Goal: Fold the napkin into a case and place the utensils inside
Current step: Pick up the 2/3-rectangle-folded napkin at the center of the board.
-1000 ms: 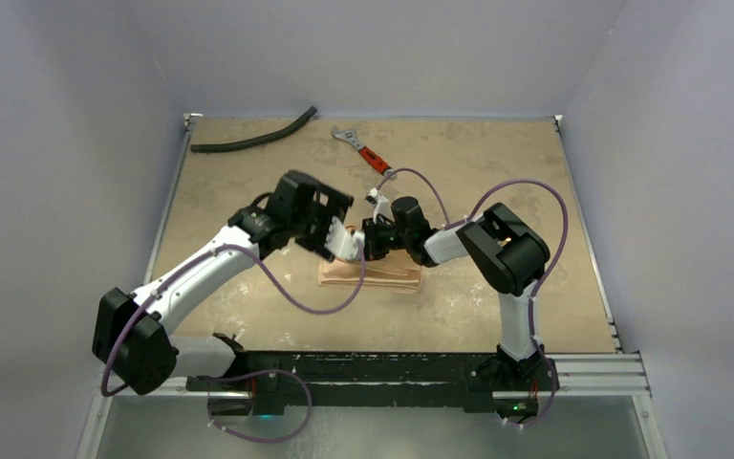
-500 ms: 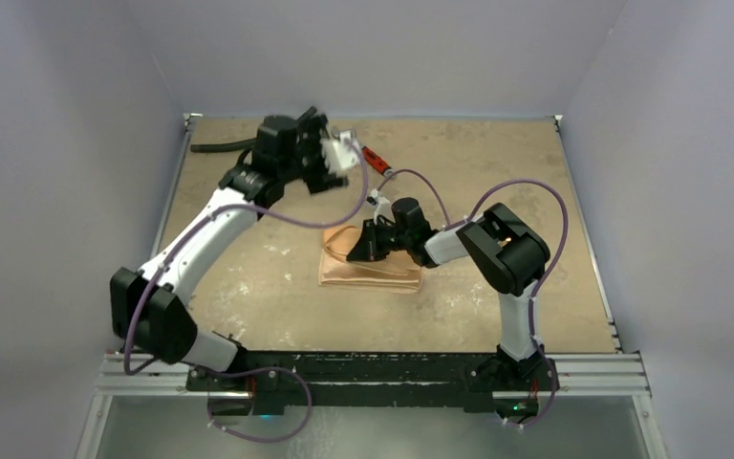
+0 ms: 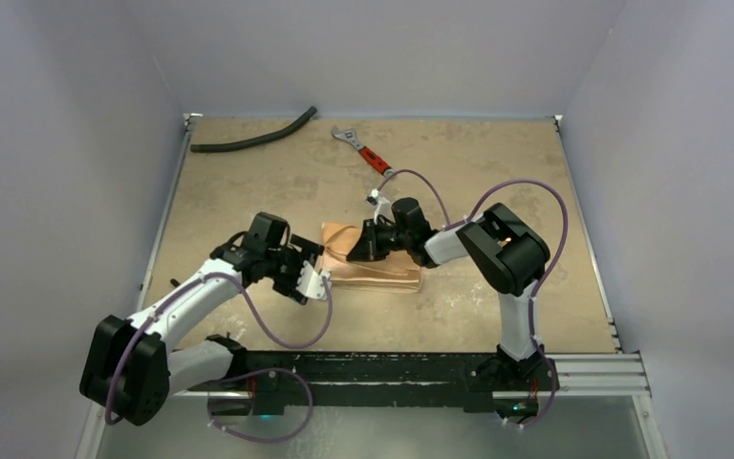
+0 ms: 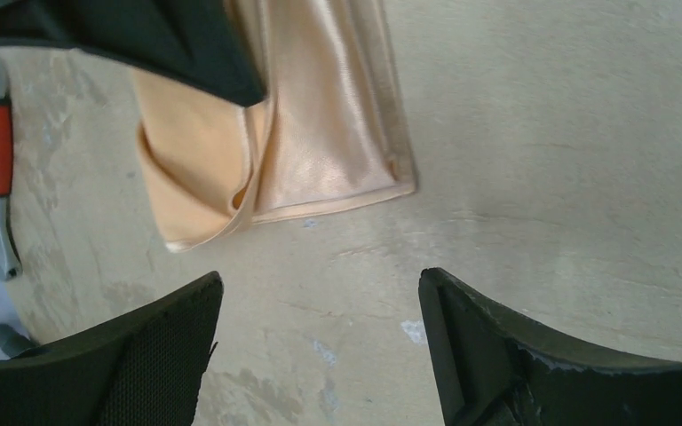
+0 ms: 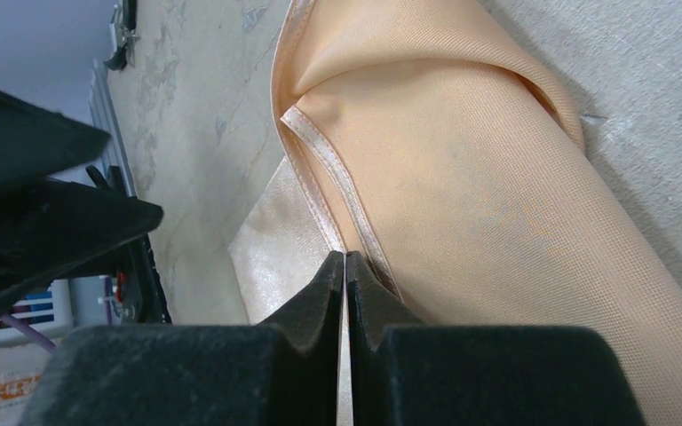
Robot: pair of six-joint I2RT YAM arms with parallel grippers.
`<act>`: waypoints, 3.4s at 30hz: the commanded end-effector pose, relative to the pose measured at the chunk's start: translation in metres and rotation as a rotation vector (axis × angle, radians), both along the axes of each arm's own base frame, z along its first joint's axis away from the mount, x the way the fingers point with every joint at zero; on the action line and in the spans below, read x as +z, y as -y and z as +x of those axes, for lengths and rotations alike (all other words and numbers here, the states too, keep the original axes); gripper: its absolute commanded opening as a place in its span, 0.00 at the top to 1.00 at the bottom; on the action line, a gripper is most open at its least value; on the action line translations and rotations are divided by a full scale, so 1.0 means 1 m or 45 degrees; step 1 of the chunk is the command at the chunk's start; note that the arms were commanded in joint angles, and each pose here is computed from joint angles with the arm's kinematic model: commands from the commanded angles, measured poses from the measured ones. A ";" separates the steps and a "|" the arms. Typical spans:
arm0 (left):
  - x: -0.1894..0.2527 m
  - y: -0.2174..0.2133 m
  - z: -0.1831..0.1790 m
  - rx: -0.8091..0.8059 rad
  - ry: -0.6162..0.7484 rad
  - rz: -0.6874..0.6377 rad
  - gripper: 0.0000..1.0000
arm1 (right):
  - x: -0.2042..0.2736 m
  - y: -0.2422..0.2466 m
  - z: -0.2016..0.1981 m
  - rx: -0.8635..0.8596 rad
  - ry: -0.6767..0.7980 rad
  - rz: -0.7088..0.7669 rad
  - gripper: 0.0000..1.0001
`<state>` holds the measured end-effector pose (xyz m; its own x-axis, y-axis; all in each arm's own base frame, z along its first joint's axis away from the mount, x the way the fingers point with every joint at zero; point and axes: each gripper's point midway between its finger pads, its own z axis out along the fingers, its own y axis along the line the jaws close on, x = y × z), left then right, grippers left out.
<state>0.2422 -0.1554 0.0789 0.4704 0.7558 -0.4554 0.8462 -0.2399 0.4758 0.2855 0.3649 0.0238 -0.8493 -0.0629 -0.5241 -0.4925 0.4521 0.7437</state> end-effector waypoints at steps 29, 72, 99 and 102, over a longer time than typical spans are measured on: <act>-0.060 0.037 -0.022 -0.757 0.481 -0.068 0.33 | -0.009 0.001 -0.013 0.028 -0.071 0.041 0.96; -0.072 -0.013 -0.043 -0.824 0.192 0.220 0.93 | -0.027 0.008 -0.021 0.020 -0.107 0.001 0.96; -0.078 0.034 -0.043 -1.077 0.626 -0.035 0.79 | -0.030 0.009 -0.025 0.019 -0.131 0.013 0.97; -0.074 0.040 -0.042 -1.055 0.682 -0.098 0.77 | -0.030 0.008 -0.024 0.018 -0.130 0.011 0.97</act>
<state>0.2310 -0.1849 0.0145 0.9090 0.3433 -0.2364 0.3994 -0.5552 0.7296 0.2719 0.3662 0.0204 -0.8690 -0.0407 -0.4932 -0.4697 0.3819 0.7960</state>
